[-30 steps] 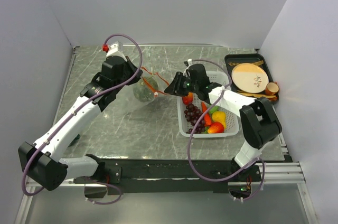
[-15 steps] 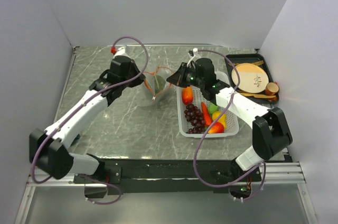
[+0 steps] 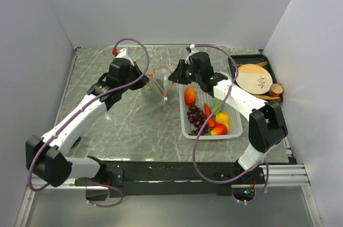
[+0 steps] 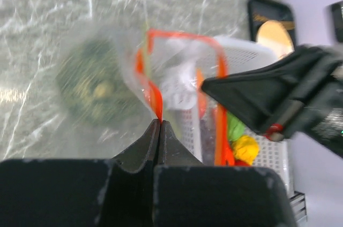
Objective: Place the food in the zip-top bag and seal the zipper
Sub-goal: Adjust the zipper food storage bag at the center of the board.
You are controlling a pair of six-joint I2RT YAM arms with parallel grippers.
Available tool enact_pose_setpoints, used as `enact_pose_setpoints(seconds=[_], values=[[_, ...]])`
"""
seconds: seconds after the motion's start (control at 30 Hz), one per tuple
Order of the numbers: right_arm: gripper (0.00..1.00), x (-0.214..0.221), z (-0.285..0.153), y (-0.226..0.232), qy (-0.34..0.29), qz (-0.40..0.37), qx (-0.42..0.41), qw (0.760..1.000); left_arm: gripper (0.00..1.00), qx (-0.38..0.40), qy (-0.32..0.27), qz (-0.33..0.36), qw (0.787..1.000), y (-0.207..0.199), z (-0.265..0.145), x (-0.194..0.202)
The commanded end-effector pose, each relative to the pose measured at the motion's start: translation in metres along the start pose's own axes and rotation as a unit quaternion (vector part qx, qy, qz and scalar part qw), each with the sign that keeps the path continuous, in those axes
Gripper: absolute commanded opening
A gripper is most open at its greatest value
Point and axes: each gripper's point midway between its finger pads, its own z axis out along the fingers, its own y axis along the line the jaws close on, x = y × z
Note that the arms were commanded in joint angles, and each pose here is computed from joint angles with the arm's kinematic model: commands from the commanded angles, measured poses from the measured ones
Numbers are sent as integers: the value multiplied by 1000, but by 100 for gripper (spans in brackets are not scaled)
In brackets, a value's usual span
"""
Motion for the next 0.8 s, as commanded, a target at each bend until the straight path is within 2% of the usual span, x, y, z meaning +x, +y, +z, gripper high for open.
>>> enact_pose_setpoints(seconds=[0.0,0.03,0.13,0.2,0.23,0.47,0.77], values=[[32,1,-6,-16,0,-13,45,999,1,16,-30,6,999,-9,-7,-16],[43,0,-9,-14,-5,-15,43,999,1,11,-15,6,1000,-6,1,-8],[51,-14,-23,0,-35,-27,23,999,1,22,11,-4,1000,-6,12,7],[52,-24,-35,6,-57,-34,25,997,1,27,18,-6,999,-6,15,12],[57,-27,-39,8,-63,-36,23,997,1,25,17,-6,1000,-6,14,11],[57,-31,-48,28,-60,-37,-13,997,1,32,10,-5,999,-11,10,5],[58,-5,-36,-10,-13,4,65,998,1,47,-9,-5,999,-25,3,-13]])
